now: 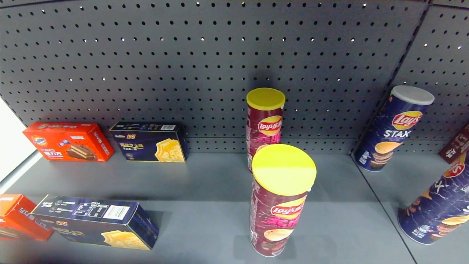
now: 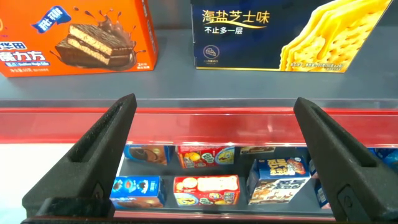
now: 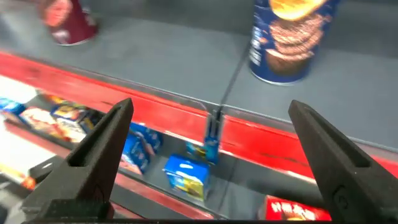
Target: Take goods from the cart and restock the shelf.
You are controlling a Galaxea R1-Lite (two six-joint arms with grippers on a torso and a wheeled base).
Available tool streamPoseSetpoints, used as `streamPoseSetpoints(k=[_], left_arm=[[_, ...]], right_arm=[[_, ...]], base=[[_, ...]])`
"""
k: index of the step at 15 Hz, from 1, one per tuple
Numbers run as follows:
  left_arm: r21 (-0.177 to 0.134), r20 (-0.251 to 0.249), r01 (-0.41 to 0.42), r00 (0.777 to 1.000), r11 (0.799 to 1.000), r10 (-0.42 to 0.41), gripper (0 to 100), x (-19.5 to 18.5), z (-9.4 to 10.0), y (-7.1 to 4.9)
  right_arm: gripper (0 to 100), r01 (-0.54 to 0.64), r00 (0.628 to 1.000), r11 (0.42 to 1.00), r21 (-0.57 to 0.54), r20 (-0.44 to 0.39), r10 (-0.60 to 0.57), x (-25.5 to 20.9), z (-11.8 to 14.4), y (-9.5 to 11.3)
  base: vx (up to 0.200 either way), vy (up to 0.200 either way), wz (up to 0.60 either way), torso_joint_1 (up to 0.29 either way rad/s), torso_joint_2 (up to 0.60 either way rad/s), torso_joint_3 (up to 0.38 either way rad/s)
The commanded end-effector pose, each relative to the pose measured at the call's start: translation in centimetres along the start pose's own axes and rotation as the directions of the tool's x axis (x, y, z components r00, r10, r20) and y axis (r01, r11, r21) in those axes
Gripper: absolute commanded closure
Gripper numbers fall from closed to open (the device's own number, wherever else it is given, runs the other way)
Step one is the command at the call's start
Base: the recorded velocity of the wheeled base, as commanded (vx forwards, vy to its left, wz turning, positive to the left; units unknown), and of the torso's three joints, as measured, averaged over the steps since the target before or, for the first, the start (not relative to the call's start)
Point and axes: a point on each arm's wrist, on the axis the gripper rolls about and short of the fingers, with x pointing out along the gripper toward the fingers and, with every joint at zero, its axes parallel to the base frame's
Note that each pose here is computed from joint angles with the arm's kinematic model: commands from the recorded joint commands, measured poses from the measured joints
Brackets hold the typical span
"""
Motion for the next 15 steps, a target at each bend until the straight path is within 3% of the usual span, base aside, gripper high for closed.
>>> streamPoseSetpoints(k=[1, 4, 6, 11, 15], left_arm=[[0.0, -0.001, 0.0, 1.0, 1.0, 0.0, 0, 0.01, 0.0, 0.0], [0.0, -0.001, 0.0, 1.0, 1.0, 0.0, 0, 0.01, 0.0, 0.0], [0.0, -0.001, 0.0, 1.0, 1.0, 0.0, 0, 0.01, 0.0, 0.0], [0.0, -0.001, 0.0, 1.0, 1.0, 0.0, 0, 0.01, 0.0, 0.0], [0.0, -0.001, 0.0, 1.0, 1.0, 0.0, 0, 0.01, 0.0, 0.0]], right_arm=[[0, 0.062, 0.997, 0.998, 0.0, -0.045, -0.062, 0.34, 0.02, 0.12], [0, 0.124, 0.99, 0.992, 0.001, -0.068, -0.123, 0.52, 0.07, 0.12], [0, 0.254, 0.961, 0.967, 0.001, -0.112, -0.252, 0.87, 0.14, 0.27], [0, 0.295, 0.951, 0.955, -0.005, -0.094, -0.294, 0.74, 0.1, 0.27], [0, 0.443, 0.89, 0.897, -0.006, -0.115, -0.44, 0.92, 0.11, 0.41]], base=[[0.0, 0.0, 0.0, 0.0, 0.0, 0.0], [0.0, 0.0, 0.0, 0.0, 0.0, 0.0], [0.0, 0.0, 0.0, 0.0, 0.0, 0.0], [0.0, 0.0, 0.0, 0.0, 0.0, 0.0], [0.0, 0.0, 0.0, 0.0, 0.0, 0.0]])
